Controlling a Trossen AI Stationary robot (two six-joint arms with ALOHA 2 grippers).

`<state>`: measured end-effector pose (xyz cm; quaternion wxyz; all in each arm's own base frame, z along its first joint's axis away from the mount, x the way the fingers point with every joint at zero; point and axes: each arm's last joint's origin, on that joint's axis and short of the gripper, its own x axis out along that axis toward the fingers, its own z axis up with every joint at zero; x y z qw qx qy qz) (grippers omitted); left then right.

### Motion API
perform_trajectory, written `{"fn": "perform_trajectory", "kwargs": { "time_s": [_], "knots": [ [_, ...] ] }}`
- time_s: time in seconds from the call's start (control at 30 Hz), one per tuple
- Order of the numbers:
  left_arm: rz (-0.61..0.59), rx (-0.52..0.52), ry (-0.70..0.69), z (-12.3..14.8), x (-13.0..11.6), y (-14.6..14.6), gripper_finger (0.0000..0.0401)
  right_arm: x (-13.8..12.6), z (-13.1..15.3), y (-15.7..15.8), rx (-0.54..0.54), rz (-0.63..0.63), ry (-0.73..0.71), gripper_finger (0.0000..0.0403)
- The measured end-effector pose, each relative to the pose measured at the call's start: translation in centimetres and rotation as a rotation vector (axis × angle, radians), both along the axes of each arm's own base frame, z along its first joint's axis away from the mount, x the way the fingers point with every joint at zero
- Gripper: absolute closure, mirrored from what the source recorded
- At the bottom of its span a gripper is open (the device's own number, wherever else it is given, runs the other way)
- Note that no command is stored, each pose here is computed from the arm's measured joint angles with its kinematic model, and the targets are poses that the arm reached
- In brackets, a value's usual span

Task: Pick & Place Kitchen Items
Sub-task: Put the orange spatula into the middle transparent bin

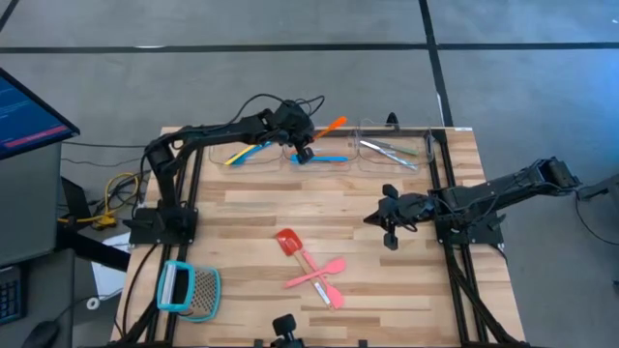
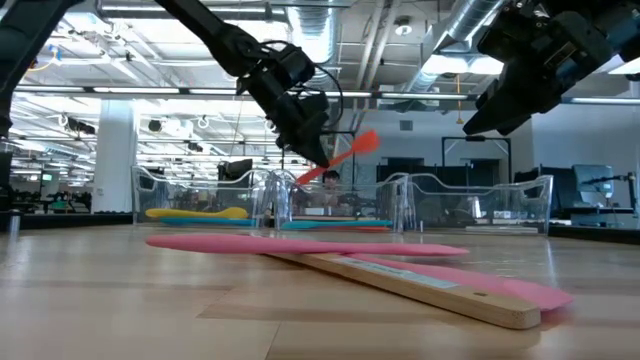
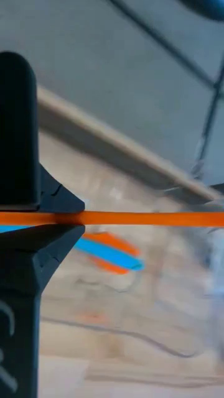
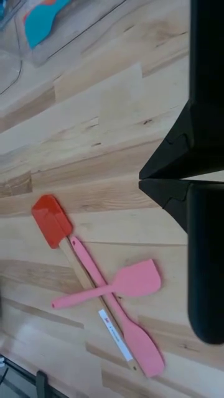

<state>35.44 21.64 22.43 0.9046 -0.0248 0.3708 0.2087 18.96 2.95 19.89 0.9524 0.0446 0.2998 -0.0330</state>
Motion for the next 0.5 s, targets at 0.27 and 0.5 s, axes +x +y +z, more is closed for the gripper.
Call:
{"fn": "perform_trajectory", "kwargs": {
  "time_s": [0.27,0.5],
  "knots": [
    [-0.002,-0.022,0.028,-0.52,-0.12,-0.02,0.0399,0.04,0.04,-0.13,0.000,-0.007,-0.004,0.0401],
    [0.017,-0.064,0.055,-1.12,-0.26,-0.11,0.0399,0.04,0.03,-0.12,0.000,-0.006,-0.004,0.0401]
  ]
}}
